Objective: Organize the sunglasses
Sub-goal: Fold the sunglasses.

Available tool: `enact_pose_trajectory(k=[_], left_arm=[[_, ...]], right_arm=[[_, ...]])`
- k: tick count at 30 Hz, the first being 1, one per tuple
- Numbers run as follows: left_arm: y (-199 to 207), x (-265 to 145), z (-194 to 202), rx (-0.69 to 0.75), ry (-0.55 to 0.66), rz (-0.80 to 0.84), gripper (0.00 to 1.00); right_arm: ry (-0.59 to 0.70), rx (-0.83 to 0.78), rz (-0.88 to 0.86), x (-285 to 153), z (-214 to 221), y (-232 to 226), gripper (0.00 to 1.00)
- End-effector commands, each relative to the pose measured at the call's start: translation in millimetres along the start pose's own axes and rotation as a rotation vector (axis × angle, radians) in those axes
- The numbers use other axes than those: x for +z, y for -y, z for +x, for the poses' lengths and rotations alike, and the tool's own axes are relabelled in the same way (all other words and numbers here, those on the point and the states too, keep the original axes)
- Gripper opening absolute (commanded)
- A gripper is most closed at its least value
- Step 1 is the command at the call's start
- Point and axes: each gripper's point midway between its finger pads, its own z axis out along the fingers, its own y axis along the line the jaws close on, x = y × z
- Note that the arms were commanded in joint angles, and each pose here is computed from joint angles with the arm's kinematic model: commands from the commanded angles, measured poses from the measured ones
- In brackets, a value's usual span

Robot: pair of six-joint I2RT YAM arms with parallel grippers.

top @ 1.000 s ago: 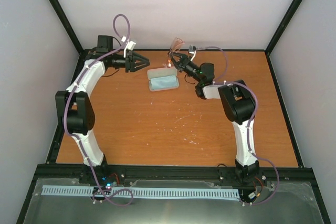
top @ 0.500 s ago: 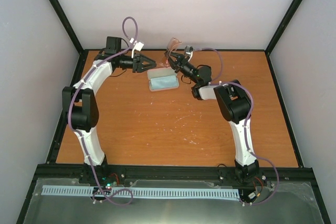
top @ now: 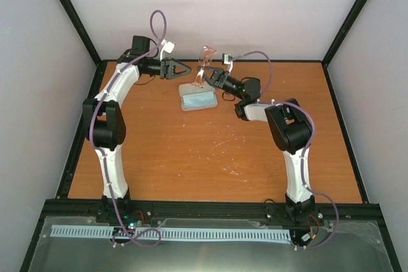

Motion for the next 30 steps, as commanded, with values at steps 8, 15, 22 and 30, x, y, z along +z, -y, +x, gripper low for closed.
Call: enact_pose_trajectory(k=[8,15,22,30], left_arm=[[14.5,3.6,5.6,-0.077,-0.027,0.074,0.32],[40.1,1.8,-0.3,-0.025,-0.008,0.109,0.32],[44.2,13.0,9.9,-0.017,-0.041,0.113,0.32],[37.3,24.9,20.3,-0.013,-0.100,0.083,0.21]], right_arm=[[-0.084,-0.232,-0.026,8.3,3.6,-32.7,0.03],[-0.099,-0.251,-0.002,11.1,1.5,-25.2,0.03],[-0.098,-0.253,0.007,11.6,-1.9,-21.4,0.03],[-0.097,-0.250,-0.007,13.5,-4.7,-23.7,0.03]])
